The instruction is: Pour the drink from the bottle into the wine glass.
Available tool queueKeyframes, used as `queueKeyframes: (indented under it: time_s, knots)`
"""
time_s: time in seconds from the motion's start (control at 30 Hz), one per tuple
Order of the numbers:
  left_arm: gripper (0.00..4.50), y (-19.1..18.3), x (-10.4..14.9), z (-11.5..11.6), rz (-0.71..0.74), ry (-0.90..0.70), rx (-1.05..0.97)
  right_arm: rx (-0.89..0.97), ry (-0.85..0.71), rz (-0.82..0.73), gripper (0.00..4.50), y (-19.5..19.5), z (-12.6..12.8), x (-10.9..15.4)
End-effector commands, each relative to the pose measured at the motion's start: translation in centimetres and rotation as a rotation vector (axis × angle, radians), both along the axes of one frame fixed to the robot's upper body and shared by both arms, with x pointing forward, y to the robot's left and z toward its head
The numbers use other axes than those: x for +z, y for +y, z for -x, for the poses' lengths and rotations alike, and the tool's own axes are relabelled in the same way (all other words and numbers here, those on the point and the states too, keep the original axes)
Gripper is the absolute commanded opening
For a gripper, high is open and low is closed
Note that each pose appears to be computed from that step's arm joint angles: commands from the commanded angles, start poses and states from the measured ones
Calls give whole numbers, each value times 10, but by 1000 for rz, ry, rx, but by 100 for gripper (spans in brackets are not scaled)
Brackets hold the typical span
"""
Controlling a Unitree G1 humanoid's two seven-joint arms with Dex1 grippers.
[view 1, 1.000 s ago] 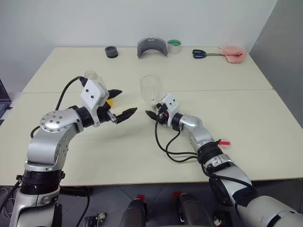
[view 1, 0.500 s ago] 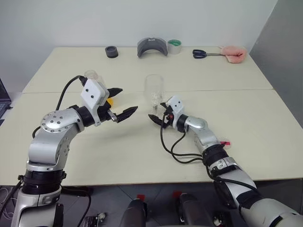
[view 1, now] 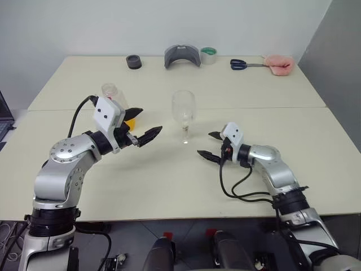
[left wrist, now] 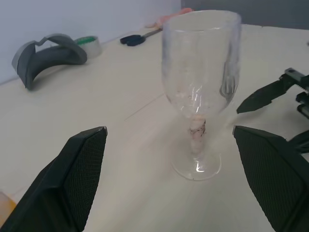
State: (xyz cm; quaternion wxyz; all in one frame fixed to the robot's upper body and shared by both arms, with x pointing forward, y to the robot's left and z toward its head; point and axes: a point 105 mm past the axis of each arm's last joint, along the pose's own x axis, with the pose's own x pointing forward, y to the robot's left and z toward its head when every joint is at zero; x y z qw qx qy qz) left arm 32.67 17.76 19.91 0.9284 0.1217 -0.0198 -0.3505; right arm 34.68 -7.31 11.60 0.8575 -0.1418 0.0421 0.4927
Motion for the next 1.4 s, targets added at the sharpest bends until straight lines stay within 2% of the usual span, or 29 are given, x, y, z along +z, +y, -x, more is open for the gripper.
queueKeyframes:
  time_s: [0.03, 0.3, 0.5, 0.9, 1.07, 1.4]
  knots:
    - [450, 8, 1, 9, 30, -14, 48, 101, -37, -9, 447, 2, 25, 23]
    - [450, 68, -51, 2, 47, 55, 470, 182, -20, -21, 447, -1, 57, 48]
    - [450, 99, -52, -10, 127, 53, 651, 218, -18, -32, 447, 10, 70, 52]
    - [450, 102, -39, -39, 68, 35, 648, 316, -12, -75, 447, 23, 92, 71]
    - [450, 95, -34, -54, 54, 19, 612, 265, -27, -120, 447, 23, 85, 80]
    - [450, 90, -20, -81, 58, -22, 580, 242, -47, -113, 447, 21, 81, 81]
